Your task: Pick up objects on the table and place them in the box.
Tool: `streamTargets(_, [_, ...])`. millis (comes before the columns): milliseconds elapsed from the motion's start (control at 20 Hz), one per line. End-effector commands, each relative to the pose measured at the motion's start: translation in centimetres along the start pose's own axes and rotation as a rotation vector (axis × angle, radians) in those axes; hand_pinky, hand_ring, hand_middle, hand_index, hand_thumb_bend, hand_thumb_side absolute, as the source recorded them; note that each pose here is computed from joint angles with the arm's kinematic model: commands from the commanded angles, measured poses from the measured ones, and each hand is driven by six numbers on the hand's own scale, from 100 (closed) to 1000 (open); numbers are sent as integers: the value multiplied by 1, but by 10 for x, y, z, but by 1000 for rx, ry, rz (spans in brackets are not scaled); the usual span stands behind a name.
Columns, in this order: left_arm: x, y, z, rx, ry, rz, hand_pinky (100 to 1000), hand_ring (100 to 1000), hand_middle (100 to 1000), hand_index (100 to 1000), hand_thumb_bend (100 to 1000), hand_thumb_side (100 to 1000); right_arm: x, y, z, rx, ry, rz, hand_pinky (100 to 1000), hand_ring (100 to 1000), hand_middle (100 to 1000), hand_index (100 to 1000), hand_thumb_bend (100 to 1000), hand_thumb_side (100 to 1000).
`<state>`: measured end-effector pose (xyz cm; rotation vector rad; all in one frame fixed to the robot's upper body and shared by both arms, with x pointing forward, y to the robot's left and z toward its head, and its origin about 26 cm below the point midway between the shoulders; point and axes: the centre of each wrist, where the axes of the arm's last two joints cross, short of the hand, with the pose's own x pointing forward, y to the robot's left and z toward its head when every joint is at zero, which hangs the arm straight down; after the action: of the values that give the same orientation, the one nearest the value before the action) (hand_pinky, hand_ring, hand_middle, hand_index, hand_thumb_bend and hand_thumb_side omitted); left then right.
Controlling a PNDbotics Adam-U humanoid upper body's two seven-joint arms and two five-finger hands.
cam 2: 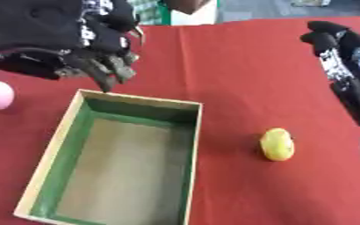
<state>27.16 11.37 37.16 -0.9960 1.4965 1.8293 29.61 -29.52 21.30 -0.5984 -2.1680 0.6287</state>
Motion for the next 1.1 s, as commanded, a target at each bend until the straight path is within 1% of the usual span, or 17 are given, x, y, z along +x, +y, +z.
streamTargets(50, [6,4,-7,-137,-150,-84,153,238,100,147,100,198,5,-5,-3,-3,-24,21,904,850,738,890,100,1000])
streamTargets(250, [19,-3,-18,-151,-205,-22,148,235,100,147,100,213,5,-5,-2,-4,-23,20,904,851,738,890,100,1000])
streamTargets(500, [32,-14,-22,-214,-231,63,146,234,100,151,100,238,5,-5,-2,-3,-22,18,905,851,738,890,100,1000])
streamTargets(750, [44,-30,-20,-270,-207,176,139,232,101,153,100,272,6,-4,-3,-5,-25,11,906,851,738,891,100,1000])
streamTargets(800, [47,-32,-20,-274,-200,200,138,235,105,156,100,293,6,-4,-3,-5,-25,10,907,851,737,891,100,1000])
streamTargets(950, [54,-38,-21,-248,-186,266,139,238,113,163,100,350,6,-3,-3,-5,-26,8,907,851,737,890,100,1000])
streamTargets(1050, [58,-41,-21,-220,-174,306,146,254,135,181,100,400,6,-4,-3,-5,-28,9,906,851,737,890,100,1000])
streamTargets(1100, [60,-42,-22,-203,-168,328,146,257,137,182,100,405,6,-4,-3,-5,-28,10,906,851,737,890,100,1000])
